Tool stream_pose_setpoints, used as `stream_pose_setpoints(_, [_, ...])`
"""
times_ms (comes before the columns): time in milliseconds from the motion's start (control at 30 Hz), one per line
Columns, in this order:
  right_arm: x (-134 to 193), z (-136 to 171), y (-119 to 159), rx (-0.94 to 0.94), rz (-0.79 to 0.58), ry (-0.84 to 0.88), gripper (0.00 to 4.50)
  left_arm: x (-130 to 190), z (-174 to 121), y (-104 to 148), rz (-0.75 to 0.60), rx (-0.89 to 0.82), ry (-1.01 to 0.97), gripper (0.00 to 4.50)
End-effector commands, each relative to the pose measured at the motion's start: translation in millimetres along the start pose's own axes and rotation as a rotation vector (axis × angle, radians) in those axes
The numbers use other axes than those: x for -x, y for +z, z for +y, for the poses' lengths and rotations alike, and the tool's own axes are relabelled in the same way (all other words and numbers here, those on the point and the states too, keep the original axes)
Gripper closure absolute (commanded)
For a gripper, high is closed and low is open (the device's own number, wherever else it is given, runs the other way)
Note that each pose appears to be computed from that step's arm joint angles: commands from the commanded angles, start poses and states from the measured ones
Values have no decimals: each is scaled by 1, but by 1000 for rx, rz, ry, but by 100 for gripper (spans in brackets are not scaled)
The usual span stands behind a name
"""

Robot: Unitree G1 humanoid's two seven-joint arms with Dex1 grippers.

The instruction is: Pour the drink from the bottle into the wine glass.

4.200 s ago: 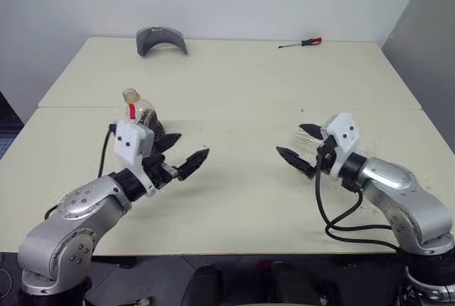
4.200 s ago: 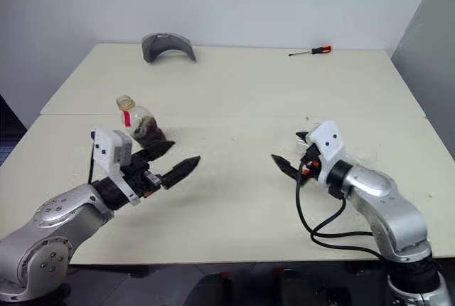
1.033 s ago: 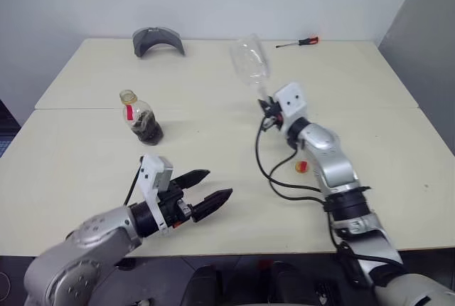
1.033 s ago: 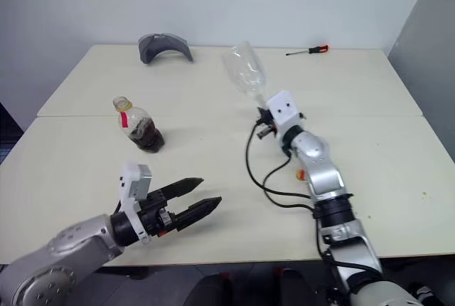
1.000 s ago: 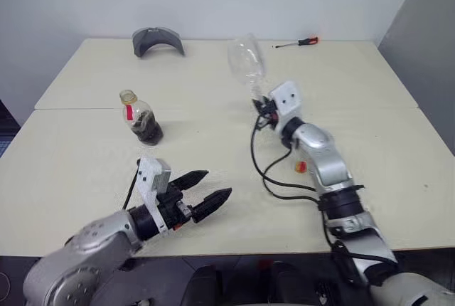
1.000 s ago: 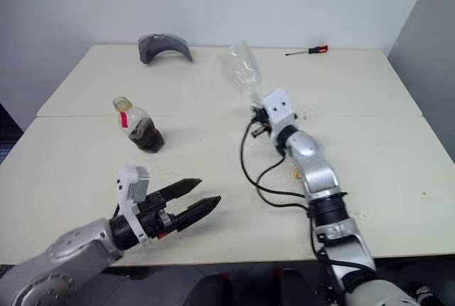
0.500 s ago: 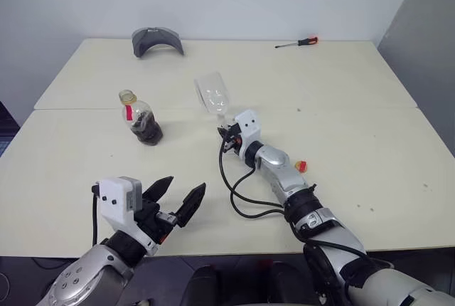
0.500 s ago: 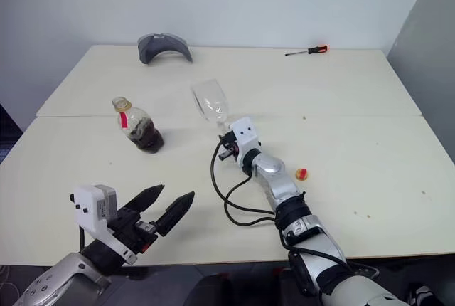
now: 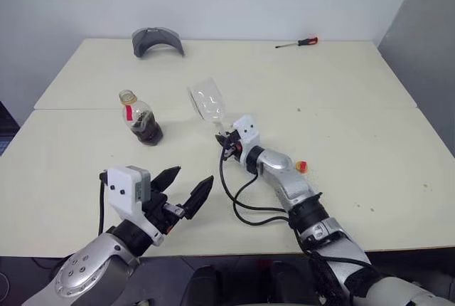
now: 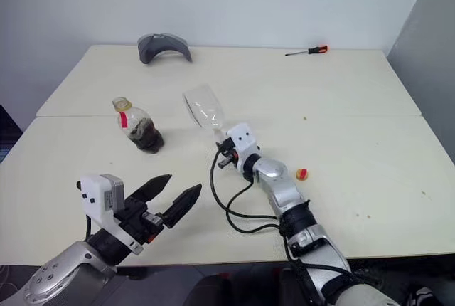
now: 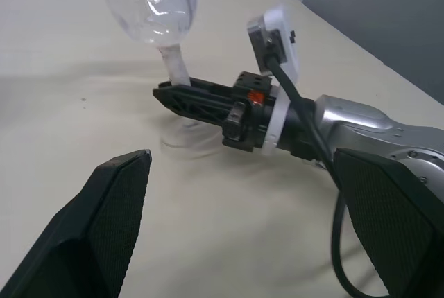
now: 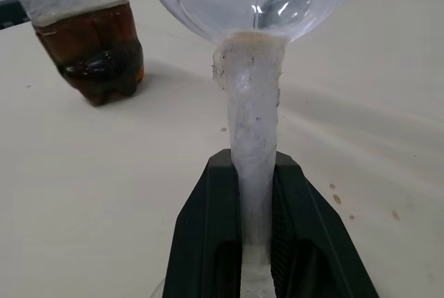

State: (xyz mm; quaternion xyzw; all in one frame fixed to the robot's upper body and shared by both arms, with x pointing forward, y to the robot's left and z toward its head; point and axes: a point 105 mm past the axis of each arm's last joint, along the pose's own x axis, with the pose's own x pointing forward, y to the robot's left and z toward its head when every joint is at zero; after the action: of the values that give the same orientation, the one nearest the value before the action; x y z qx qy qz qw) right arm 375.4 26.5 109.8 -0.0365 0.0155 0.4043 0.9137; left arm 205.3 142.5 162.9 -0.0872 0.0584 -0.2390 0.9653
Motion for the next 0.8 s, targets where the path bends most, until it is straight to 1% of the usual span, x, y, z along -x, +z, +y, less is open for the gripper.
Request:
stream_pose_setpoints(33, [13,-3,9,31,8,2,431,-1,-4,4,-17,-1,-17,0])
stream_pose_setpoints(167, [22,-8,14,39,23,-16,431,-3,-5,4,-18,1,-24,0])
stream_pose_setpoints(333, [23,-11,18,55,27,-15,431,-4,-5,4,-18,0,-28,0])
stream_pose_setpoints(533, [0,-18,63,31,-176,-83,431,-5,2,9,-34,-17,-10,0])
stream_pose_setpoints(600, [-11,-19,73,12,-236,-108,431,-5,7,9,-35,-23,-5,0])
stream_pose_setpoints(667, [-22,-17,69,11,-251,-120,431,-4,11,8,-31,-26,-2,0])
stream_pose_setpoints(800, [-33,-17,51,-17,-245,-188,431,-2,13,8,-29,-33,-5,0])
